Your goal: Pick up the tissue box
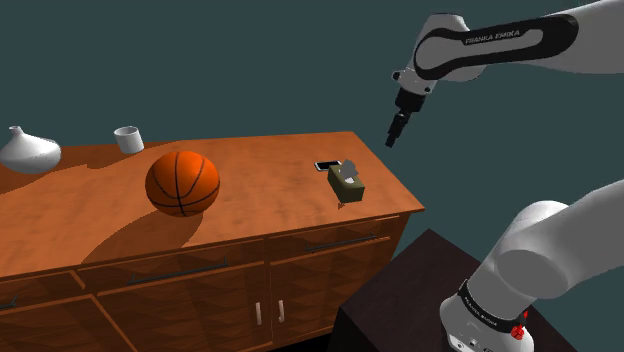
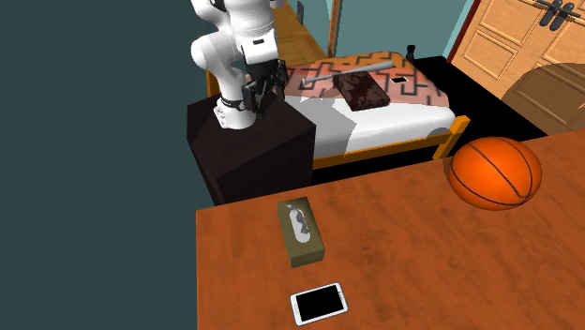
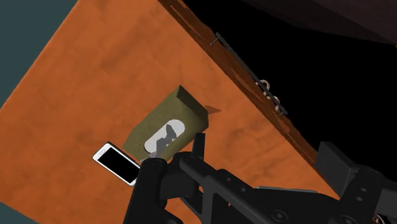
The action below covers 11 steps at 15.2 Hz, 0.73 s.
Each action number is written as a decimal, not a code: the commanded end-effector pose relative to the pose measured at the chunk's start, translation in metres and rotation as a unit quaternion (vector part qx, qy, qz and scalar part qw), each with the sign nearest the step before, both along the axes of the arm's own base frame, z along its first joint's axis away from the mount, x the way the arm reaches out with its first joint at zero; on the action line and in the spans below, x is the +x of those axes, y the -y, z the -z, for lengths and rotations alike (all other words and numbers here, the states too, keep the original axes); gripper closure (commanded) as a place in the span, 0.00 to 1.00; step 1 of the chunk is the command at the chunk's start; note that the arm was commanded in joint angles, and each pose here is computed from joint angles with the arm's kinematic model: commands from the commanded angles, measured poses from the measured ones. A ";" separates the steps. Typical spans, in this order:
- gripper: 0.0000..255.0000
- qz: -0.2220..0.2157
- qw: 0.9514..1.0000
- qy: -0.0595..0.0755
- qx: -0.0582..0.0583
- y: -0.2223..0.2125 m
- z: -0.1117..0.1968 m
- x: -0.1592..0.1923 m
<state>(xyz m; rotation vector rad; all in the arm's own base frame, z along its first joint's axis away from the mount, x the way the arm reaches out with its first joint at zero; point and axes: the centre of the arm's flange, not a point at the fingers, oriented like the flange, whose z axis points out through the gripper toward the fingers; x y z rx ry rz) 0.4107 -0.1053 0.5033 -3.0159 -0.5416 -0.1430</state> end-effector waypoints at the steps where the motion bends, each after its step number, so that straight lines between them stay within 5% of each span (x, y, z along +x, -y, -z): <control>1: 0.00 -0.015 1.000 -0.004 0.015 0.018 0.022 0.020; 11: 0.00 -0.083 0.992 -0.027 0.095 0.079 0.124 0.112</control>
